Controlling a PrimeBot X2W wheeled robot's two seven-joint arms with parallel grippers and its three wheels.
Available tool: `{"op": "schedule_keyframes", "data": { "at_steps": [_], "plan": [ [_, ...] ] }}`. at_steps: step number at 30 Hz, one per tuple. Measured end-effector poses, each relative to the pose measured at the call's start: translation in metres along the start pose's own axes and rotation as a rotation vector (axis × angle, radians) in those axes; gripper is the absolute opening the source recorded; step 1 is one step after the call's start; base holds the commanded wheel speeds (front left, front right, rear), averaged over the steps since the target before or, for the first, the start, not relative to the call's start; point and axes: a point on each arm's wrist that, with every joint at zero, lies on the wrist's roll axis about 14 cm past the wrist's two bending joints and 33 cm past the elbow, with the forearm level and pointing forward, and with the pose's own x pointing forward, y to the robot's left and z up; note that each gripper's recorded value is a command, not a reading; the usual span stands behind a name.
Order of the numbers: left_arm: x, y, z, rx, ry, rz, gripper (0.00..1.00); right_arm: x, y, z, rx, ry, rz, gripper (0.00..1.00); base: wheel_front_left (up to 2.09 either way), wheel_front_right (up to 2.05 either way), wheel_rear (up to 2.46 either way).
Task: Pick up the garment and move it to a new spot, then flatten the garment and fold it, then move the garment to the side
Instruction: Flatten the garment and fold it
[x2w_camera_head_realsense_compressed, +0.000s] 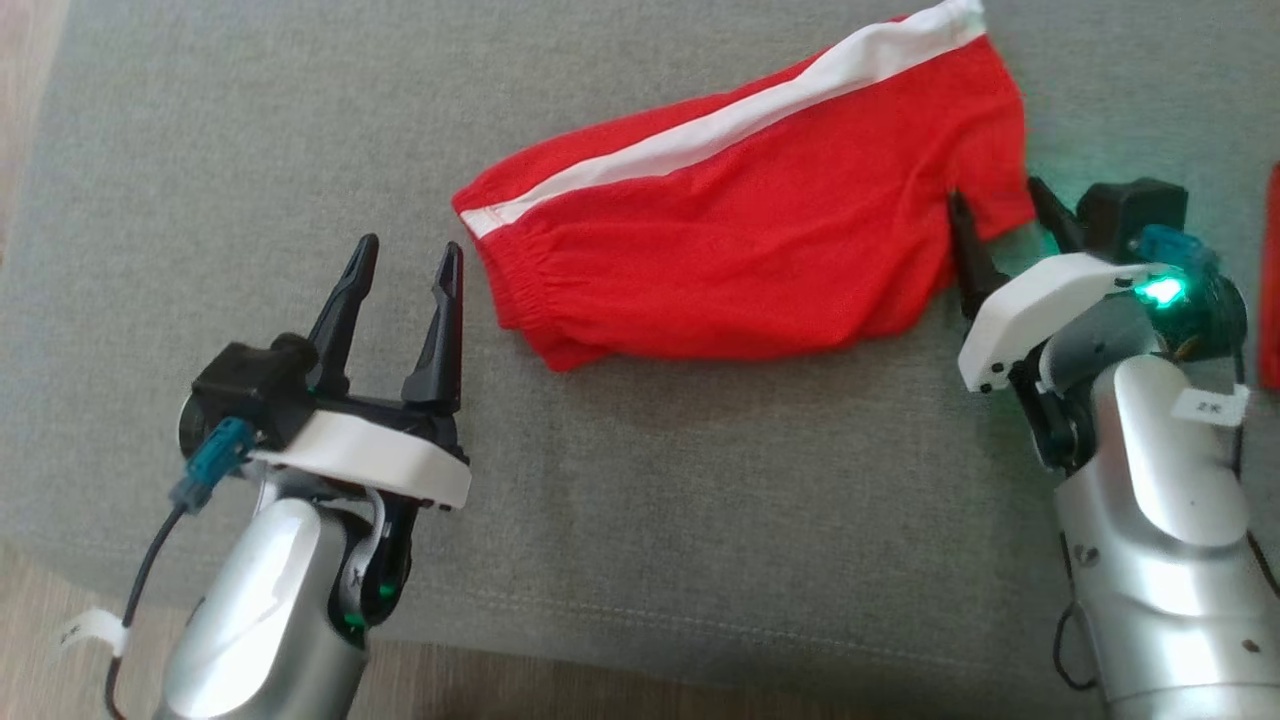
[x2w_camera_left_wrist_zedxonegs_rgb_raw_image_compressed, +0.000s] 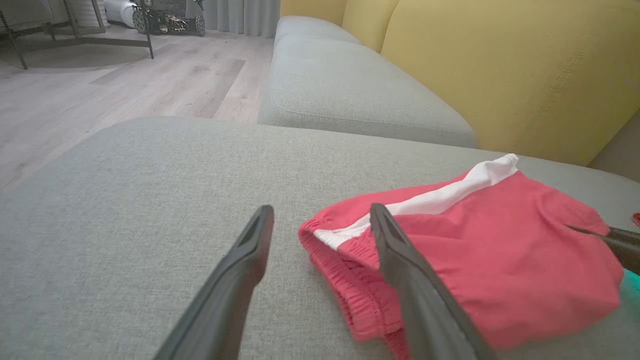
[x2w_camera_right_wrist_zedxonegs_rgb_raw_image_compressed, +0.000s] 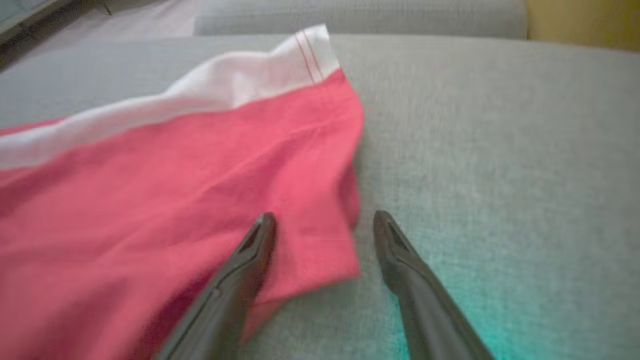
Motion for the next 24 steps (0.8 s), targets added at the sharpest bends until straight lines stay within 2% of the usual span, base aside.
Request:
{"op": "schedule_keyframes", "data": {
  "at_steps": [2,7,8,9,10,15,24],
  "plan": [
    [0.0,0.002,-0.003,-0.004,0.009,0.005,1.0,0.005,0.0,-0.011,0.006,0.04,0.0,1.0,0.0,0.0,0.0],
    [0.003,0.003,-0.003,0.002,0.005,0.006,1.0,0.016,0.005,-0.005,0.012,0.062,0.021,1.0,0.0,0.0,0.0],
    [0.004,0.002,-0.003,0.004,0.003,0.005,1.0,0.016,0.005,-0.006,0.016,0.066,0.024,0.76,0.0,0.0,0.0],
    [0.004,0.001,-0.003,0.004,0.002,0.005,1.0,0.015,0.007,-0.006,0.02,0.066,0.031,0.16,0.0,0.0,0.0],
    [0.004,0.0,-0.003,0.003,0.001,0.0,1.0,0.014,0.009,-0.006,0.031,0.065,0.038,0.0,0.0,0.0,0.0],
    [0.006,0.0,0.004,0.005,-0.019,-0.004,1.0,0.002,0.012,-0.011,0.083,0.033,0.045,0.0,0.0,0.0,0.0],
    [0.001,-0.003,0.006,0.001,-0.027,-0.007,1.0,-0.037,-0.003,-0.034,0.195,-0.019,-0.007,0.0,0.0,0.0,0.0]
  ]
}}
